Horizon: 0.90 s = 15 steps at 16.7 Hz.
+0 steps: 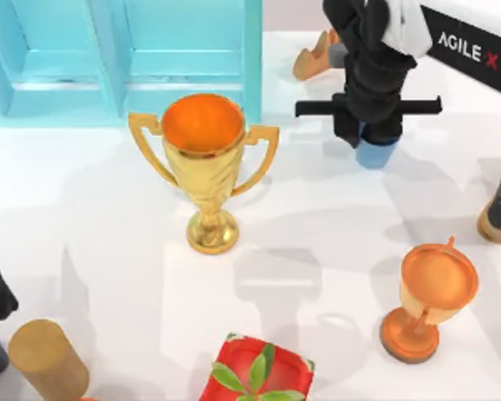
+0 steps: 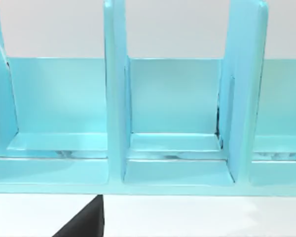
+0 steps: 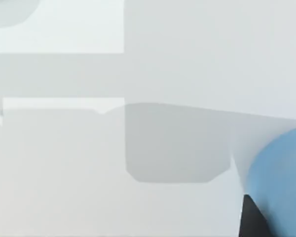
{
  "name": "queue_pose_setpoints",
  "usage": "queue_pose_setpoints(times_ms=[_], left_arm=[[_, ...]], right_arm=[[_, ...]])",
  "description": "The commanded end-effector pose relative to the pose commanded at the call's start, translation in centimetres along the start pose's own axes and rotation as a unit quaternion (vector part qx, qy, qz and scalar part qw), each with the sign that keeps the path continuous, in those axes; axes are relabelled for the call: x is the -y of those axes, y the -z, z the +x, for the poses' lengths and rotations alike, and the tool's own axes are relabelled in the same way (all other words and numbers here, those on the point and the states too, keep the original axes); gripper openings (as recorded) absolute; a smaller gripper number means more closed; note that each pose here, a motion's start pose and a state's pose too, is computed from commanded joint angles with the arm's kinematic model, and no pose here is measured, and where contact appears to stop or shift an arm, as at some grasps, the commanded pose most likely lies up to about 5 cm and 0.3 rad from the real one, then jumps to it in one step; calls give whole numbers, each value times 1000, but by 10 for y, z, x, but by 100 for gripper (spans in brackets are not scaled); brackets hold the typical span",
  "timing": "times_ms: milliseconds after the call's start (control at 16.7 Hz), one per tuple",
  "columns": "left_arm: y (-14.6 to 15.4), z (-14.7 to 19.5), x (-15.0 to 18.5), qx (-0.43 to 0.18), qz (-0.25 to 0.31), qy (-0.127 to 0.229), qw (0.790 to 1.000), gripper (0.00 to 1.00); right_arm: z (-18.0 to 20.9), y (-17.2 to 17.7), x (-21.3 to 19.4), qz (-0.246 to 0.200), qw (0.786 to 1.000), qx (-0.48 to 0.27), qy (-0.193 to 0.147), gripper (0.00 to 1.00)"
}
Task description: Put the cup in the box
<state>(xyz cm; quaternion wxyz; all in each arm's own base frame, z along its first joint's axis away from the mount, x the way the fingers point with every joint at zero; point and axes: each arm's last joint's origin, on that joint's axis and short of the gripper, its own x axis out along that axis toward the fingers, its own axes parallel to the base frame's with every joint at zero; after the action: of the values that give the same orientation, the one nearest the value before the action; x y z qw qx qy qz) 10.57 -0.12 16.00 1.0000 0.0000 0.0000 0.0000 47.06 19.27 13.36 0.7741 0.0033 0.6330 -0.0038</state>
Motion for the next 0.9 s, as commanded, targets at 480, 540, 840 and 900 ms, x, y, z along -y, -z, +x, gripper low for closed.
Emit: queue_pose_setpoints(times_ms=[480,540,840,900], left_arm=[[0,0,0,0,0,0,1000,100],[0,0,0,0,0,0,1000,100],[0,0,0,0,0,0,1000,100],[0,0,0,0,0,0,1000,100]], right_arm=[[-18,-3,13,-16,1000,13,-7,0],[-28,-5,23,-24,999,21,-11,0],[-98,-1,116,-58,997,56,-14,0],[-111,7,142,-61,997,56,-10,0]])
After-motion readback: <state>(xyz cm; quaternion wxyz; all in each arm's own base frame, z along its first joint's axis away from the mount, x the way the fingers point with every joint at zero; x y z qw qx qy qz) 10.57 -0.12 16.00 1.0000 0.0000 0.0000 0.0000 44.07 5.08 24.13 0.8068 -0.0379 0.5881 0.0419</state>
